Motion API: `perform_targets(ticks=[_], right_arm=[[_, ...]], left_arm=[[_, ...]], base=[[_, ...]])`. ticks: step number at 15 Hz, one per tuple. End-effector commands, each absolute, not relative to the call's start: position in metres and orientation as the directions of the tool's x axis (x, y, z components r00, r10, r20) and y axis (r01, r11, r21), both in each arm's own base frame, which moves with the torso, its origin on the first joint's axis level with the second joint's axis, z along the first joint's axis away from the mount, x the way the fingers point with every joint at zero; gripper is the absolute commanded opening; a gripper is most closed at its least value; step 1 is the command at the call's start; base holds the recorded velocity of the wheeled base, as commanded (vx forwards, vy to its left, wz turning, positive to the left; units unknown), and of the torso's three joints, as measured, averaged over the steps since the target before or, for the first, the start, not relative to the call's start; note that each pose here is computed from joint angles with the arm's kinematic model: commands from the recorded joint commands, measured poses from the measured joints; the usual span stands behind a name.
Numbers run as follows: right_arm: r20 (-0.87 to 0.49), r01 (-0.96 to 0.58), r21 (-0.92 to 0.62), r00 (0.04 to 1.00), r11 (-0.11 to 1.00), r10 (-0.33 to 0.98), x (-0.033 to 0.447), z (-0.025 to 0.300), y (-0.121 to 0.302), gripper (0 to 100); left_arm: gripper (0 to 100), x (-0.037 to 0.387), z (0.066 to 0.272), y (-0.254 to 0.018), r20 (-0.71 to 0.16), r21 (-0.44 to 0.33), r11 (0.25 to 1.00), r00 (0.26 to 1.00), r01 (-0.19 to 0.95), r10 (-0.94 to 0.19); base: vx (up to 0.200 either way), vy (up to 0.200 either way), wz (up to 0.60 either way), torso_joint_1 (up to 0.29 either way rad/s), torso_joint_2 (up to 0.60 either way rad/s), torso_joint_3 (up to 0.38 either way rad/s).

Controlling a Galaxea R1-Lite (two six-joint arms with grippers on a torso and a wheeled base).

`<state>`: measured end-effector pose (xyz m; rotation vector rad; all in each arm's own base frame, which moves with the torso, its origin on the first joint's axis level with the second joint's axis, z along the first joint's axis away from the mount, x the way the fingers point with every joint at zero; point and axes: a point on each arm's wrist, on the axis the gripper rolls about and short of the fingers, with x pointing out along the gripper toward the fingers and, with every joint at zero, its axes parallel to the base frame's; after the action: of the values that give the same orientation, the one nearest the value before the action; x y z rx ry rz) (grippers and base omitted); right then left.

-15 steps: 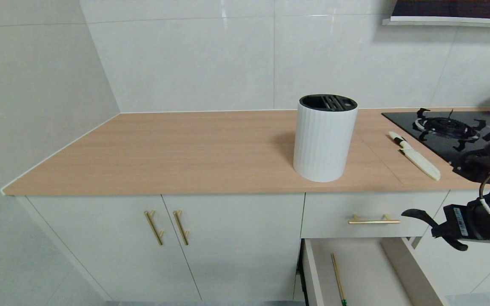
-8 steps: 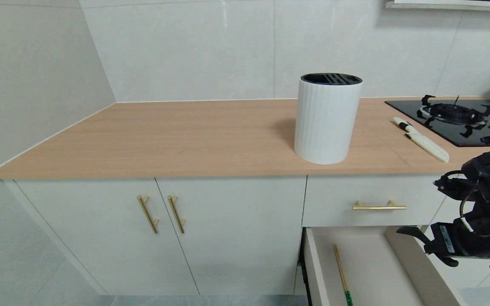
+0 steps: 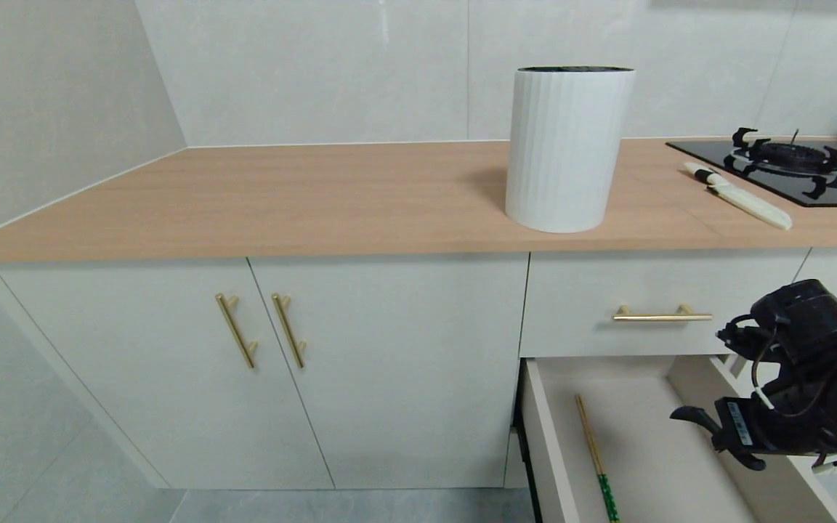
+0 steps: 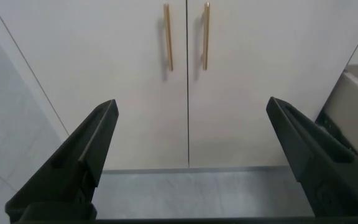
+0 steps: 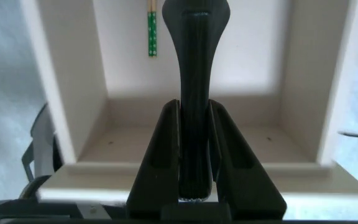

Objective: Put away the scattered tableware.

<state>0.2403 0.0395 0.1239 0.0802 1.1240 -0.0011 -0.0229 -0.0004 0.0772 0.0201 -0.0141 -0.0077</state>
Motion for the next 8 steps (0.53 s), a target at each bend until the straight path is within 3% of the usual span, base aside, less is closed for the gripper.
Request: perform_targets(ticks=[1, 5, 8], right_arm=[[-0.922, 0.048, 0.053, 0.385, 0.997, 0.031, 0.249, 0.107, 0.04, 0], [-0.927, 0.053, 0.031, 0.374, 0.998, 0.009, 0.266, 0.086, 0.042, 0], [-0.92, 0.055, 0.033, 0.391, 0.998, 0.009, 0.276, 0.075, 0.043, 0]], left_arm=[[100, -0.023, 0.077, 0.0, 0.014, 0.02, 1.0, 1.0, 0.007, -0.008], [100, -0.023, 0.077, 0.0, 0.014, 0.02, 1.0, 1.0, 0.007, -0.008], [100, -0.023, 0.077, 0.0, 0.014, 0.02, 1.0, 1.0, 0.006, -0.006]], base=[[0.0, 0.0, 0.0, -0.09, 0.46, 0.359], [0.0, 0.0, 0.0, -0.044, 0.41, 0.356], [0.0, 0.0, 0.0, -0.011, 0.12, 0.102]])
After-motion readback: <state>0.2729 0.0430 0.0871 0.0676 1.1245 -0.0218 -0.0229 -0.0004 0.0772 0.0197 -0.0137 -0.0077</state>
